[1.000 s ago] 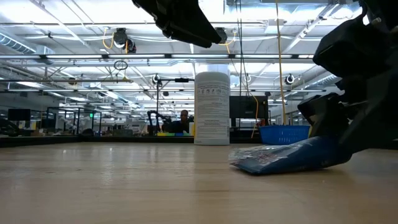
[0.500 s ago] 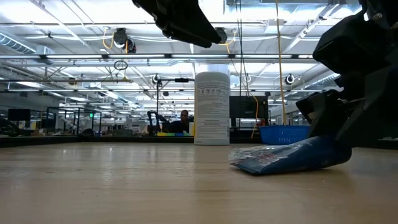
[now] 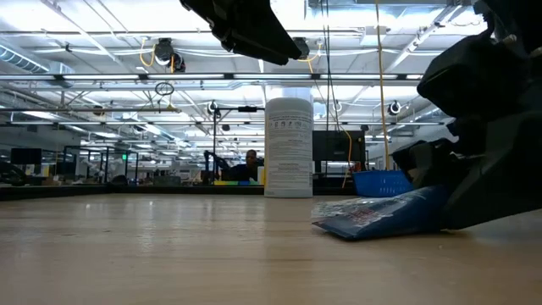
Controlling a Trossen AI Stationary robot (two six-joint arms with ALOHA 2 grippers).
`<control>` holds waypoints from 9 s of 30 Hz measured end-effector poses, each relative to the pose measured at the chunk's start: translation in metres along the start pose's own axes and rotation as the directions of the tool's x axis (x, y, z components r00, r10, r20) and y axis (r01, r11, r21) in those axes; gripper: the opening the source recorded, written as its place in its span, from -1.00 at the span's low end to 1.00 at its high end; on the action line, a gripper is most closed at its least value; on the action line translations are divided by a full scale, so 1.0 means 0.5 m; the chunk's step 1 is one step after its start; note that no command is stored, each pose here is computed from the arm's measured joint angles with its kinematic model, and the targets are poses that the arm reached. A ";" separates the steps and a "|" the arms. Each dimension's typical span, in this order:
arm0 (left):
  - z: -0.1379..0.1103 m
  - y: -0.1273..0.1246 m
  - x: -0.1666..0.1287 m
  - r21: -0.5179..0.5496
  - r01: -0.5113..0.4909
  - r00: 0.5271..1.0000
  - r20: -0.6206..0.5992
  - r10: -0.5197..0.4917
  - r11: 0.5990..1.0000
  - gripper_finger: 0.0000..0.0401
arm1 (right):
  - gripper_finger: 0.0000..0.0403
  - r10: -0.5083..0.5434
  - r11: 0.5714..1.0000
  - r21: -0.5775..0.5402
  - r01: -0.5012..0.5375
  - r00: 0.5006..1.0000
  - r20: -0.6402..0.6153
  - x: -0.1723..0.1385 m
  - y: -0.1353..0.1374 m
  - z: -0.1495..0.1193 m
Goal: Pick & Place Travel size toiletries
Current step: Put the blue shave cream into the top yellow bin, then stack the black hairbrush on top of the black hairbrush in the bottom blue bin
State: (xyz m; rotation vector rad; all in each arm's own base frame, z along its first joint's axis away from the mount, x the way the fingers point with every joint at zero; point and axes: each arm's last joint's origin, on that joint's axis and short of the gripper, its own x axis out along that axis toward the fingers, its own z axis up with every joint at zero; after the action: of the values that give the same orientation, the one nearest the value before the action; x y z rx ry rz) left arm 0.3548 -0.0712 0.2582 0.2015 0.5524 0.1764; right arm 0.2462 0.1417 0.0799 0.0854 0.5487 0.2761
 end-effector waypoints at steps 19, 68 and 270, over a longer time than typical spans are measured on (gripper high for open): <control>0.000 0.000 0.000 0.001 0.000 1.000 -0.001 0.000 1.000 0.27 | -0.42 0.034 0.999 -0.017 -0.035 0.999 -0.038 -0.025 0.007 0.028; 0.001 0.000 0.000 -0.005 0.000 1.000 0.002 0.000 1.000 0.27 | -0.42 -0.928 -0.065 0.327 0.943 0.063 -0.367 -0.447 -0.307 0.083; -0.056 -0.012 0.076 -0.128 0.014 0.991 -0.127 -0.030 0.992 0.27 | -1.00 -0.631 0.696 -0.315 0.645 0.759 0.161 -0.205 -0.075 0.097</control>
State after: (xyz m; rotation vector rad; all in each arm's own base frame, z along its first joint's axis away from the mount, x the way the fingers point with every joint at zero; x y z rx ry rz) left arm 0.3725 -0.0645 0.2143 0.0600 0.6690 0.2036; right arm 0.1968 0.0765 0.1668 -0.4540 0.4485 -0.3216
